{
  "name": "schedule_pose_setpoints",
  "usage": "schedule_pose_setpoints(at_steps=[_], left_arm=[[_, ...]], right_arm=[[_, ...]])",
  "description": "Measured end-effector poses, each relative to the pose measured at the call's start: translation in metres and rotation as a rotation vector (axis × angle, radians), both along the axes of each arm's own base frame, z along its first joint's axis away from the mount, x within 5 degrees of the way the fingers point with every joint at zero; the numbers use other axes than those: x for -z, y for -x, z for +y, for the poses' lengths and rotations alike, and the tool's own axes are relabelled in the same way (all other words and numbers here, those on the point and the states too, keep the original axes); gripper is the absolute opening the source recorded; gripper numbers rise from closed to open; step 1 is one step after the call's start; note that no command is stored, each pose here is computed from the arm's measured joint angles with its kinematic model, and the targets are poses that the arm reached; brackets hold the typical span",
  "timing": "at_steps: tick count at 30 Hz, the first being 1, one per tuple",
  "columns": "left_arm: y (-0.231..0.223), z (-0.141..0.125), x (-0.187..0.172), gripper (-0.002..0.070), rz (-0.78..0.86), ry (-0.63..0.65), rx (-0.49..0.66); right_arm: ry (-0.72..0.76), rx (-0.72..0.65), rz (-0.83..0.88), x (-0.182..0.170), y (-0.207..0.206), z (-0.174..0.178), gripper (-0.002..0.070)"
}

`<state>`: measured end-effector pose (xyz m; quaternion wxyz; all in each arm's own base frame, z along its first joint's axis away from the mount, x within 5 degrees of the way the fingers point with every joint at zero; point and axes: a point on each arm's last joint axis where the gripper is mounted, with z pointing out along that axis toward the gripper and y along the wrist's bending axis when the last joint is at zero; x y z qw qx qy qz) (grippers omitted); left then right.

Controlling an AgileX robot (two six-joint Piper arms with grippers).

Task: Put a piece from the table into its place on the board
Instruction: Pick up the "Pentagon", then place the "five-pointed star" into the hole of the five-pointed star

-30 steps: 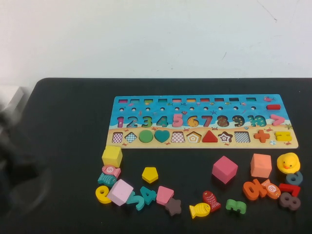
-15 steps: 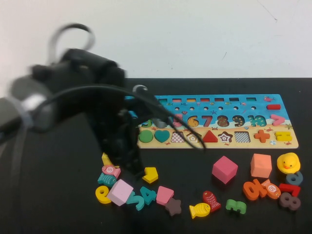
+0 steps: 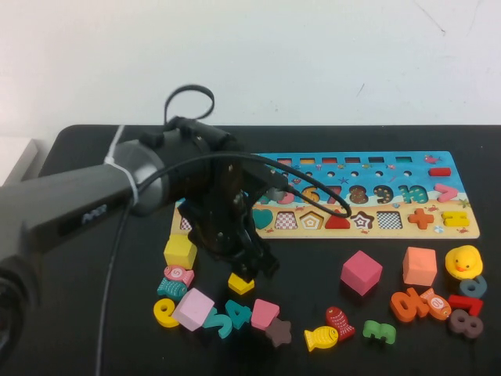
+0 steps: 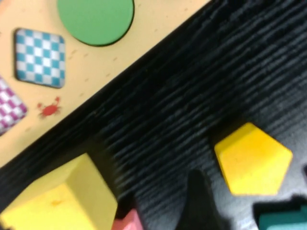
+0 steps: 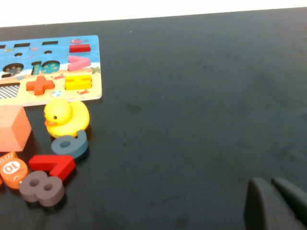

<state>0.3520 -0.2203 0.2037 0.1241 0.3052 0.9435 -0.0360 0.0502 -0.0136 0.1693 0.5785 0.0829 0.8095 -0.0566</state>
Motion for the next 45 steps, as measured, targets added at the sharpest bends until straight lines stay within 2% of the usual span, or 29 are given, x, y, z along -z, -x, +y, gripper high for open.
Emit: schedule_pose_setpoints(at_steps=[15, 23, 35, 40, 45], left_arm=[[-0.007, -0.006, 0.030, 0.0452, 0.034, 0.009, -0.031], [-0.007, -0.008, 0.031, 0.0323, 0.046, 0.022, -0.043], [-0.008, -0.007, 0.033, 0.0320, 0.035, 0.001, -0.031], [-0.006, -0.006, 0.016, 0.0320, -0.037, -0.045, 0.019], [0.001, -0.011, -0.028, 0.0320, -0.192, 0.025, 0.061]], right_arm=[[0.000, 0.000, 0.000, 0.000, 0.000, 0.000, 0.0019], [0.000, 0.000, 0.000, 0.000, 0.000, 0.000, 0.0019], [0.000, 0.000, 0.000, 0.000, 0.000, 0.000, 0.0019], [0.000, 0.000, 0.000, 0.000, 0.000, 0.000, 0.0019], [0.000, 0.000, 0.000, 0.000, 0.000, 0.000, 0.0019]])
